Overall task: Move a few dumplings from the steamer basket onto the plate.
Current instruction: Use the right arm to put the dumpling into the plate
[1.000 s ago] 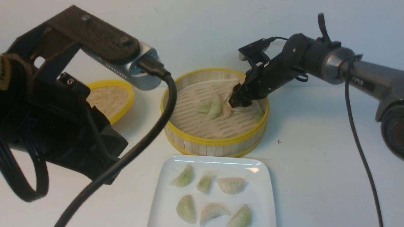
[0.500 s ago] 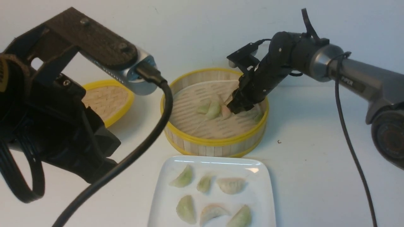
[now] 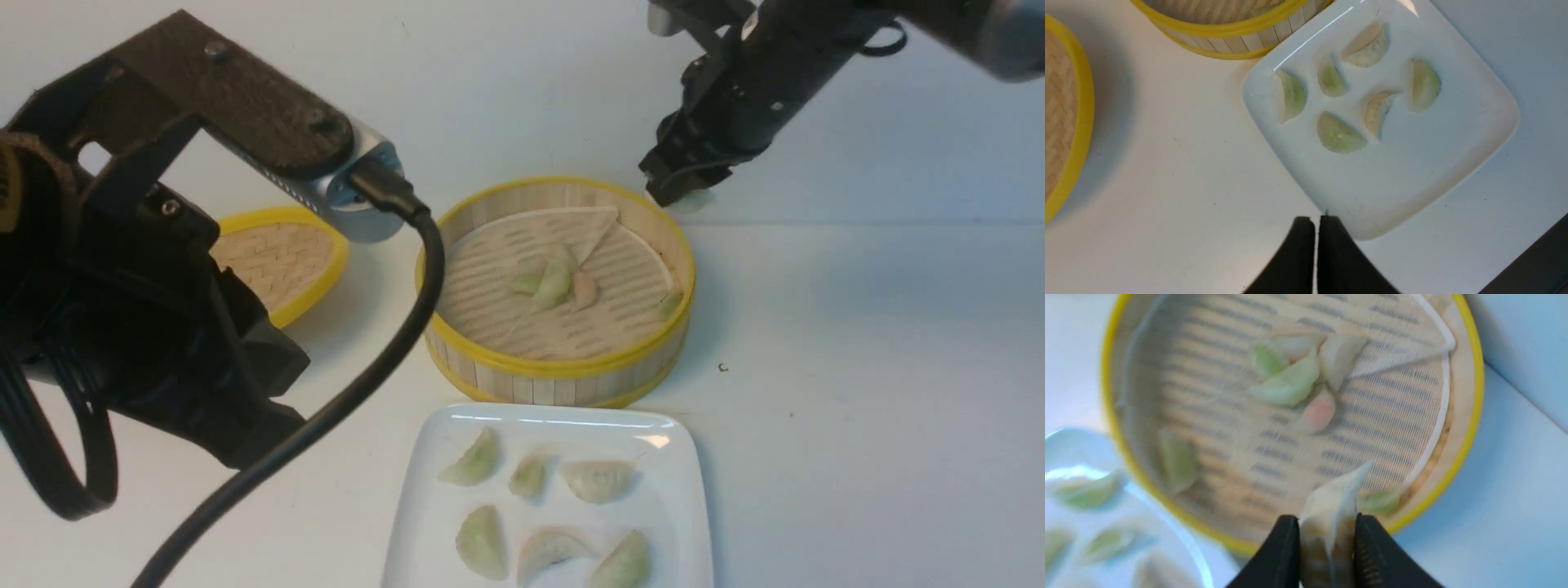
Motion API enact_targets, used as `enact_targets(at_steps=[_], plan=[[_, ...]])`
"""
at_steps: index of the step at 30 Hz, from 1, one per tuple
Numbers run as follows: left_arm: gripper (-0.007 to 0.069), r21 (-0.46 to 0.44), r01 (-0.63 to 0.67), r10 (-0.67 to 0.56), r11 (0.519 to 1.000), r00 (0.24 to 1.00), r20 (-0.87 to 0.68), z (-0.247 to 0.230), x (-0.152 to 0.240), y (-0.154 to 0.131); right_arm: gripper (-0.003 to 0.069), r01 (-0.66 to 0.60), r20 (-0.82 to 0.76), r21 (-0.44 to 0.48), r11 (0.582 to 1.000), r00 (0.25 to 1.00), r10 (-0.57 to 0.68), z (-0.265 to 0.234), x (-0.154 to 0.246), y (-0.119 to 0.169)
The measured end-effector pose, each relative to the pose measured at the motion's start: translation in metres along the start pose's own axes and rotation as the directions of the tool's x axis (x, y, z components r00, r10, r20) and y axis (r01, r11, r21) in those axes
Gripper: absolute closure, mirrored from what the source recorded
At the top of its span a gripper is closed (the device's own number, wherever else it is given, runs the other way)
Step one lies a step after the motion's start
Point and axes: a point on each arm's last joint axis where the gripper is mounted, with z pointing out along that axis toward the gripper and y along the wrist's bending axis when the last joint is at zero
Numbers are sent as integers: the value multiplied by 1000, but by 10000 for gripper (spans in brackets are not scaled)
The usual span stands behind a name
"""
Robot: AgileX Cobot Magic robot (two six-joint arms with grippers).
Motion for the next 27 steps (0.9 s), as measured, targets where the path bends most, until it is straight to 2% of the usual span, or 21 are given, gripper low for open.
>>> enact_targets(at_steps=[3,5,7,12,16,27], plan=[[631,1,7,-7,1000,1000,-6,0,1,0,506,12,12,-19,1000,1000,-12,-39,21,29],[631,11,10,-10,1000,1000,-7,0,1,-1,506,29,-3,-79,996,1000,-30,-63,52,67],[631,26,16,-16,1000,1000,-4,0,0,-2,506,43,-37,-154,987,998,-49,-64,86,103],[631,51,25,-25,998,1000,-2,0,0,-5,506,97,-62,-239,966,991,-115,-36,153,158],[631,60,28,-28,998,1000,-1,0,0,-5,506,59,-77,-228,972,994,-78,-2,183,169],[631,87,37,-39,995,999,15,0,-2,-8,506,-24,-169,-151,988,986,-2,94,187,167]])
